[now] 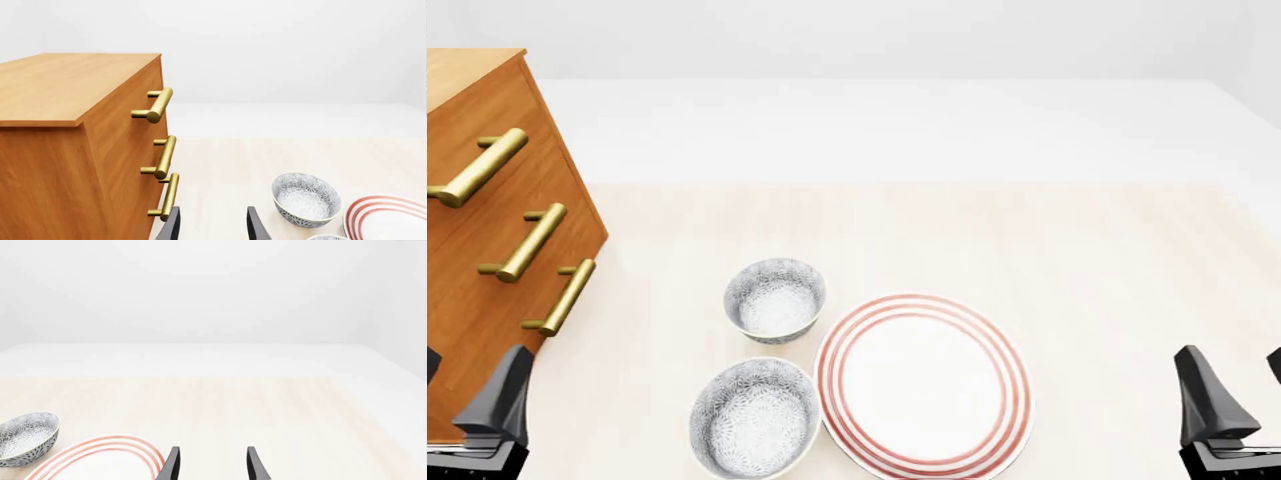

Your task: Stack the bowl in the middle on the bowl at the back.

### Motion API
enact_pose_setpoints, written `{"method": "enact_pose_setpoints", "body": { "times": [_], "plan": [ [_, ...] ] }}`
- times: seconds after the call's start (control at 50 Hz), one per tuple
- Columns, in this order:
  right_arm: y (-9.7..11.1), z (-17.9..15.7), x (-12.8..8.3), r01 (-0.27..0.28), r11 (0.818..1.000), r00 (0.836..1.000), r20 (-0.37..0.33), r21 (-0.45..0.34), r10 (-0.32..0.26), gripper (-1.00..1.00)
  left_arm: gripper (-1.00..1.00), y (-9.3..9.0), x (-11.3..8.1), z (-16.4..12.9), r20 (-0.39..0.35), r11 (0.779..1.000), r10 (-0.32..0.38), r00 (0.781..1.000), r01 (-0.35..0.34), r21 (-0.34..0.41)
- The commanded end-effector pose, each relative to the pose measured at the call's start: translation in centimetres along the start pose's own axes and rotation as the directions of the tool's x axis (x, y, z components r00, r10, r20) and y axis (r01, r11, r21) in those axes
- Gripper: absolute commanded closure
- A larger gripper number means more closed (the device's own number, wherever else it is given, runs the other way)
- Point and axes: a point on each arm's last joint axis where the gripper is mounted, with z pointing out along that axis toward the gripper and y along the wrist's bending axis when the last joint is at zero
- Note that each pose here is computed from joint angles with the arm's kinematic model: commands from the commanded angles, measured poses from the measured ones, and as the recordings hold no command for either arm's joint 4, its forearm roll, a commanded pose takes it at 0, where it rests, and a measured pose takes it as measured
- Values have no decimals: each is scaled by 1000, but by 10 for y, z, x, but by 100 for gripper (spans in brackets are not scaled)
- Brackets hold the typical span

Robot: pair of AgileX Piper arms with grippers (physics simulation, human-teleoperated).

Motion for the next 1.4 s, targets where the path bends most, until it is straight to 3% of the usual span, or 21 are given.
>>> {"method": "enact_pose_setpoints", "body": {
  "times": [0.02,0.44,0.6,0.64,0.78,0.8,0.88,0.94,1.02,1.22,1.24,1.28,1.3,1.34,1.4],
  "plan": [
    [0,0,-1,5,1000,1000,0,-1,-5,-100,-100,0,-1,1,-4,1000,-2,1000,2,5],
    [0,1,-2,8,1000,1000,1,5,-8,-100,-100,0,-3,1,-3,1000,-11,1000,11,-4],
    [0,1,-2,6,1000,1000,2,6,-6,-100,-100,-3,-12,1,3,998,29,1000,-29,57],
    [0,1,-3,4,1000,1000,2,7,-4,-100,-100,-4,-19,-2,9,997,-22,1000,21,70],
    [0,2,-3,1,1000,1000,2,6,-1,-100,-100,-5,-44,-5,19,995,-29,999,27,96],
    [0,2,-3,1,1000,1000,2,6,-1,-100,-100,-5,-52,-8,24,993,-70,997,67,102],
    [0,2,-3,-2,1000,1000,2,6,2,-100,-100,-4,-70,-11,16,991,-82,997,80,112],
    [0,2,-3,-4,1000,1000,1,5,4,-100,-100,-5,-83,-12,-9,984,-129,992,129,124],
    [0,2,-3,-6,1000,1000,1,4,6,-100,-100,-6,-97,-11,-59,956,-245,968,251,151],
    [0,2,-3,-18,1000,1000,-2,4,18,-100,-100,-10,-121,-4,-198,931,-274,941,311,189],
    [0,2,-3,-18,1000,1000,-2,4,18,-100,-100,-12,-120,-1,-234,923,-289,928,336,189],
    [0,2,-3,-21,1000,1000,-2,5,21,-100,-100,-14,-122,3,-262,926,-266,928,321,200],
    [0,2,-3,-22,1000,1000,-2,6,22,-100,-100,-16,-121,6,-294,917,-282,913,347,197],
    [0,2,-3,-21,1000,1000,-2,5,21,-100,-100,-17,-120,8,-324,916,-277,904,351,195],
    [0,2,-3,-23,1000,1000,-3,4,23,-100,-100,-23,-109,15,-422,896,-298,856,403,186]
  ]
}}
